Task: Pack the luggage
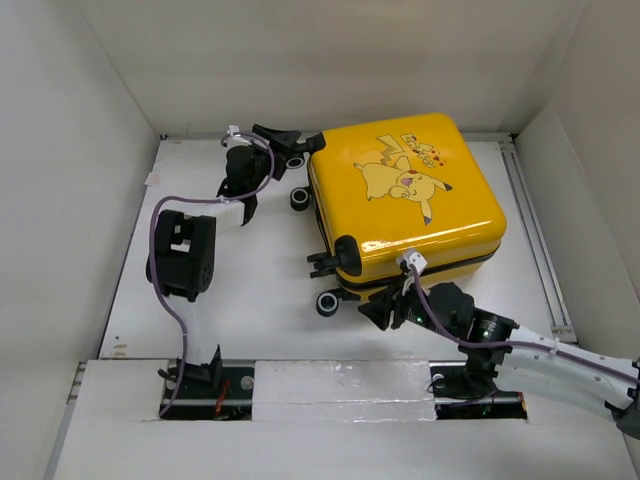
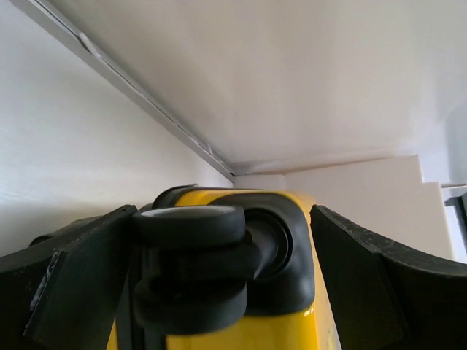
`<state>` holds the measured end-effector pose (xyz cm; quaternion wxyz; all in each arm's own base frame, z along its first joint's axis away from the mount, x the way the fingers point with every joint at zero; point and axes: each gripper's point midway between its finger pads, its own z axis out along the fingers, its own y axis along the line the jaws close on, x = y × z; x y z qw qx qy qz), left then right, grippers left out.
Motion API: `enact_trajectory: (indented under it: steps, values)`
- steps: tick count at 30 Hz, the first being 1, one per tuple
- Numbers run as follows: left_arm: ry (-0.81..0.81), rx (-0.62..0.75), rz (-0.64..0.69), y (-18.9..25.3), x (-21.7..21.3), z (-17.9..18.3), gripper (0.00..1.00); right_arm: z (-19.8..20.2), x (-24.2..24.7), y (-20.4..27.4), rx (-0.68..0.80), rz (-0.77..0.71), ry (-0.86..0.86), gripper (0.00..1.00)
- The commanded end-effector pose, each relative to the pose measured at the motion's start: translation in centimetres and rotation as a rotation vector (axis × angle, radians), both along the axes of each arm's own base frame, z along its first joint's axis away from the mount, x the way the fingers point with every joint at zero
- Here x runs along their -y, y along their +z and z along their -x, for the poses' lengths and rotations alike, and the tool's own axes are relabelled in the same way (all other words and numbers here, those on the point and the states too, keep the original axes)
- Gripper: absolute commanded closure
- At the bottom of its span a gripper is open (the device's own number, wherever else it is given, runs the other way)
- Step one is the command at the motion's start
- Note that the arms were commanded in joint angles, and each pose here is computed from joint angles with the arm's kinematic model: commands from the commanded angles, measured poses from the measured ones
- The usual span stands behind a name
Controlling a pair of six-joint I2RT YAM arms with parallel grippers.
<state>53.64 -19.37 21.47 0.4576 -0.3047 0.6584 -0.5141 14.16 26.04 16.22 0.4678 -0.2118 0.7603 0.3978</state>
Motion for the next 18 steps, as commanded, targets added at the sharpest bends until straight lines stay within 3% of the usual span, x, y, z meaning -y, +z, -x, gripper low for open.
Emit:
enact_trajectory:
  steps: [1,4,8,9,12,14,18]
  values:
    - [-0.033,0.095,0.102,4.5,0.4,-1.3,0.02,-0.4,0.7,-0.1,-0.021,-0.012,-0.051,0.48]
    - [-0.034,0.097,0.138,4.8,0.8,-2.8,0.07,-0.4,0.9,0.2,-0.021,-0.025,-0.062,0.48]
    - [-0.047,0.083,0.184,4.5,1.2,-3.6,0.23,-1.2,2.7,-0.8,-0.049,-0.001,-0.167,0.47]
    - [-0.047,0.081,0.184,4.1,1.2,-3.8,0.42,-1.3,3.1,-0.4,-0.062,-0.029,-0.194,0.47]
    - [-0.031,0.076,0.196,3.7,1.0,-4.1,0.71,-1.9,4.6,-0.7,-0.079,-0.04,-0.286,0.45]
    - [-0.031,0.076,0.196,3.7,1.0,-4.1,0.97,-2.1,5.9,-0.8,-0.084,-0.043,-0.339,0.44]
    - [0.008,0.09,0.18,3.1,-0.6,-3.7,1.0,-2.4,7.3,-0.6,-0.09,-0.036,-0.408,0.39]
